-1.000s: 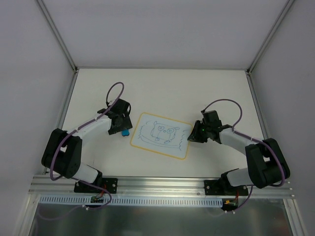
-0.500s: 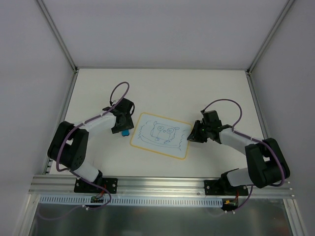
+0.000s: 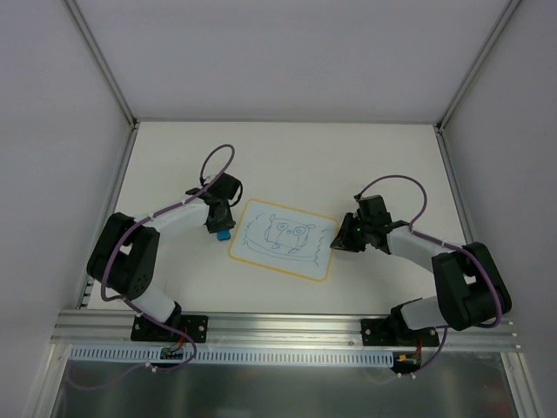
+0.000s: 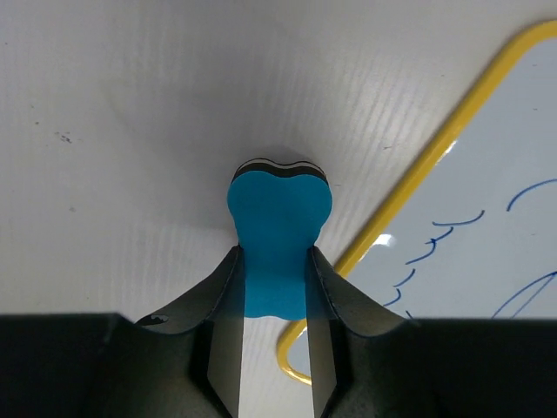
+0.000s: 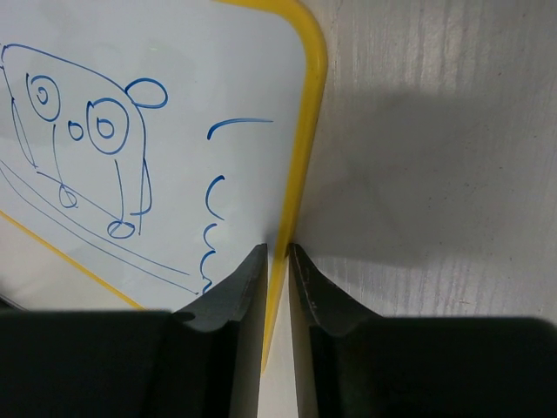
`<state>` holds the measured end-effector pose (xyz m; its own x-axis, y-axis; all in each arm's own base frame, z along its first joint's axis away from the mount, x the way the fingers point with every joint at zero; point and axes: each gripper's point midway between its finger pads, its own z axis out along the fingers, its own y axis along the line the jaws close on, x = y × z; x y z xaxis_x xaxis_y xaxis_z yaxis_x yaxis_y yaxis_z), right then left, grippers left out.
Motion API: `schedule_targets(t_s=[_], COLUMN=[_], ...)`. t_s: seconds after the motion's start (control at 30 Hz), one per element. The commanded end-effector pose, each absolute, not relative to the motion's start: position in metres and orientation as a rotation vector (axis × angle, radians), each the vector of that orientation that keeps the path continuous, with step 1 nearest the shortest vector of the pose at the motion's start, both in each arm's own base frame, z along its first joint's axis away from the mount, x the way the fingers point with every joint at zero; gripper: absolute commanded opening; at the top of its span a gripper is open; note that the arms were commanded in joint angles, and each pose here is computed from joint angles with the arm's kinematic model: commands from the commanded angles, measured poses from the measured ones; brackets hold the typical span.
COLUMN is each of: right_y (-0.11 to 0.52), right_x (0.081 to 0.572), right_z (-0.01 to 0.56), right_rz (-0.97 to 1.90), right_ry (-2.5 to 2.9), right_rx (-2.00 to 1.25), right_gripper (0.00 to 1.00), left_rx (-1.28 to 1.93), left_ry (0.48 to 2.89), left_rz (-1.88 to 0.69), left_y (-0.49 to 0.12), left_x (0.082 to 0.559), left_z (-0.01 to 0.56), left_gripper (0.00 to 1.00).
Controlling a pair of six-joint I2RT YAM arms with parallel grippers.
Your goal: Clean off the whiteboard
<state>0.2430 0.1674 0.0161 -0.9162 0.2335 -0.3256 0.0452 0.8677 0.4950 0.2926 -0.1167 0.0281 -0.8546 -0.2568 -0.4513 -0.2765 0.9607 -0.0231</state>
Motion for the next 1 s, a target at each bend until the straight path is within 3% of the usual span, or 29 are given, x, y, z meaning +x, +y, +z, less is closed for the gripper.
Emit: schedule_targets(t_s=[0.0, 0.2, 0.7, 0.83, 0.97], right_y=[0.159, 0.157, 0.156, 0.157, 0.157], right_x=[0.229, 0.230, 0.230, 0.230, 0.230], right_z=[-0.001, -0.002, 0.001, -0.001, 0.000], right_rz=[0.623, 0.610, 0.589, 0.592, 0.593], right_ry=[2.730, 2.730, 2.720, 2.731, 2.729], right_rx=[0.202, 0.203, 0.192, 0.185, 0.181], right_gripper=[0.19, 0.15, 0.08, 0.00, 0.00], left_rx=[-0.290, -0.083, 0.231, 0.301, 0.372], left_ry=[2.613, 2.574, 2.623, 2.693, 2.713], left_rz=[-0.011, -0.099, -0.021, -0.084, -0.117], left_y=[-0.140, -0.179, -0.212, -0.228, -0.253], left_x=[0.306, 0.322, 0.350, 0.344, 0.331], left_z=[0.047, 0.073, 0.041, 0.019, 0.008], left_gripper=[0.13, 0.15, 0.12, 0.06, 0.04])
